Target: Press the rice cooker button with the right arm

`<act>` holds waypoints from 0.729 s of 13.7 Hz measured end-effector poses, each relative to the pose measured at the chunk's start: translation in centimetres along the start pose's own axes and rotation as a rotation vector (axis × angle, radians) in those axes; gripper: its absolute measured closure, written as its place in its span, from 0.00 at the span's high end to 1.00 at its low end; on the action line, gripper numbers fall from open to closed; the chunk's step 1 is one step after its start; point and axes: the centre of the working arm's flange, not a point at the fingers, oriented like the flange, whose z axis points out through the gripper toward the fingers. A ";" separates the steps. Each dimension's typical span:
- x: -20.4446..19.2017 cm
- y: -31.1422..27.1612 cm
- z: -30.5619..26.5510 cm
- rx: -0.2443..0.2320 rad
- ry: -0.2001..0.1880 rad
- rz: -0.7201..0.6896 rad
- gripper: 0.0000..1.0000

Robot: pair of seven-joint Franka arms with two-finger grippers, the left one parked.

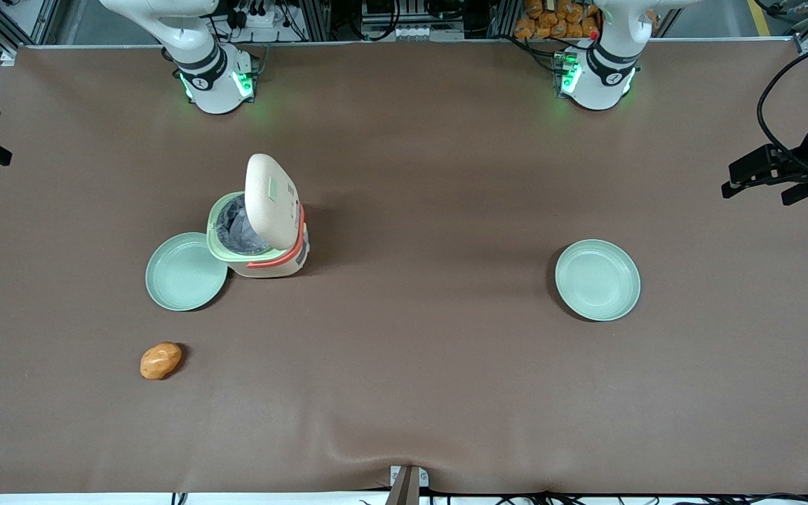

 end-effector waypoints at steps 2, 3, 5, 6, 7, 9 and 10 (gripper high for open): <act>0.8 -0.5 0.6 -0.001 -0.054 0.078 1.00; 1.2 -0.9 0.9 -0.003 -0.064 0.088 1.00; 1.6 -1.5 0.9 -0.005 -0.066 0.084 1.00; 1.6 -1.7 0.9 -0.005 -0.065 0.080 1.00; 1.6 -2.0 0.9 -0.005 -0.065 0.074 1.00; 1.6 -2.9 1.1 -0.006 -0.067 0.056 1.00; 1.6 -3.3 1.3 -0.006 -0.061 0.049 1.00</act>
